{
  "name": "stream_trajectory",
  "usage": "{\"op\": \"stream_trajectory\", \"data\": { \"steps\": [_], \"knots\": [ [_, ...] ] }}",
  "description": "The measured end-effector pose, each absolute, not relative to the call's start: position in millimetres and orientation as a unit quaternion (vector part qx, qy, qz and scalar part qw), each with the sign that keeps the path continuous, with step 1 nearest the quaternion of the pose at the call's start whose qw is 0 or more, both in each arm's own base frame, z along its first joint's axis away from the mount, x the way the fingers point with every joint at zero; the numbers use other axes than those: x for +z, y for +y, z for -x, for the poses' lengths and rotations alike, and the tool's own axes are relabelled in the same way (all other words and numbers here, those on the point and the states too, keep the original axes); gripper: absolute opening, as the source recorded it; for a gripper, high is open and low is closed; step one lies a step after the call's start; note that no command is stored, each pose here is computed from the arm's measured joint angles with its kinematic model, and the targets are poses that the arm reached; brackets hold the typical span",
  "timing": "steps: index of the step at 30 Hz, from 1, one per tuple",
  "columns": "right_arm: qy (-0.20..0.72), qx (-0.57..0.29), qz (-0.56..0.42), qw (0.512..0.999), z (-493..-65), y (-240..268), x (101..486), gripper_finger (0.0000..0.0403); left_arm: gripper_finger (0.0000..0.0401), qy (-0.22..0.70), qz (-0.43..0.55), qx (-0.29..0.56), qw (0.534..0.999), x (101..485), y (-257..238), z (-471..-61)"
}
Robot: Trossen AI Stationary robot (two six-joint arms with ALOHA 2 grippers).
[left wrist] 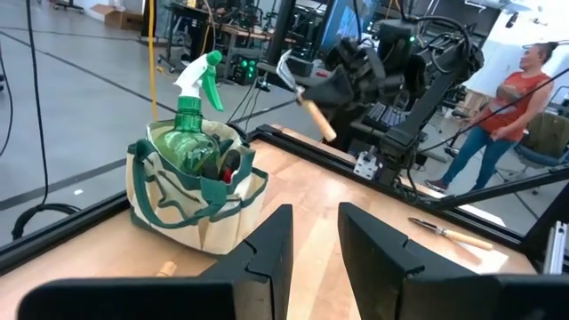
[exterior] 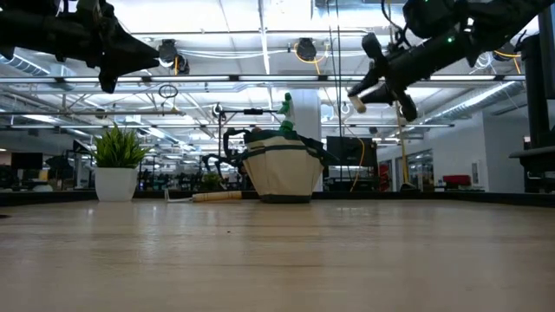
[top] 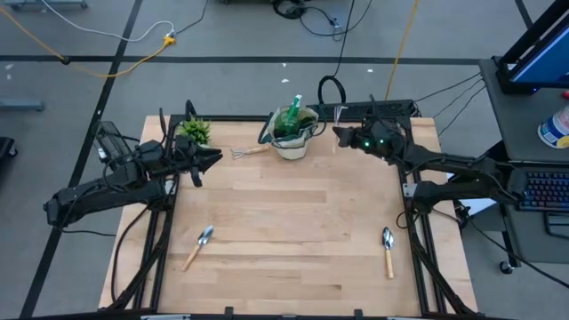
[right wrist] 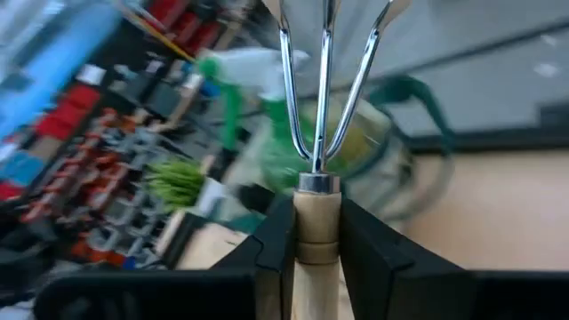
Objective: Pick & Place Garden tools in Gardening bag
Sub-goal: Put the brown hand rake into the green gardening bag
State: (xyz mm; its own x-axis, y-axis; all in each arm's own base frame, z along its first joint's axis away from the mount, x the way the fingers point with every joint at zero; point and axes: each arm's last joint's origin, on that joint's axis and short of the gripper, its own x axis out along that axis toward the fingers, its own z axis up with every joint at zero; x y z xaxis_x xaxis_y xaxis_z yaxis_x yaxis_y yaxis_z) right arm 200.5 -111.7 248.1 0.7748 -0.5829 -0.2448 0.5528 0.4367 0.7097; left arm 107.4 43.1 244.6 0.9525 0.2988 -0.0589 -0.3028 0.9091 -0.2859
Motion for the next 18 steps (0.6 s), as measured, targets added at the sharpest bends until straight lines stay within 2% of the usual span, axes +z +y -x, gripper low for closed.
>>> {"op": "stream_trajectory", "data": {
  "steps": [9,18],
  "knots": [
    [-0.067,-0.253,-0.378,0.888,-205,-110,265,0.0057,0.0097,0.006,0.148,0.154,0.977,245,43,-107],
    [-0.136,-0.135,-0.448,0.873,-214,-107,278,0.0057,0.0097,-0.002,0.127,0.179,0.976,246,48,-116]
  ]
}}
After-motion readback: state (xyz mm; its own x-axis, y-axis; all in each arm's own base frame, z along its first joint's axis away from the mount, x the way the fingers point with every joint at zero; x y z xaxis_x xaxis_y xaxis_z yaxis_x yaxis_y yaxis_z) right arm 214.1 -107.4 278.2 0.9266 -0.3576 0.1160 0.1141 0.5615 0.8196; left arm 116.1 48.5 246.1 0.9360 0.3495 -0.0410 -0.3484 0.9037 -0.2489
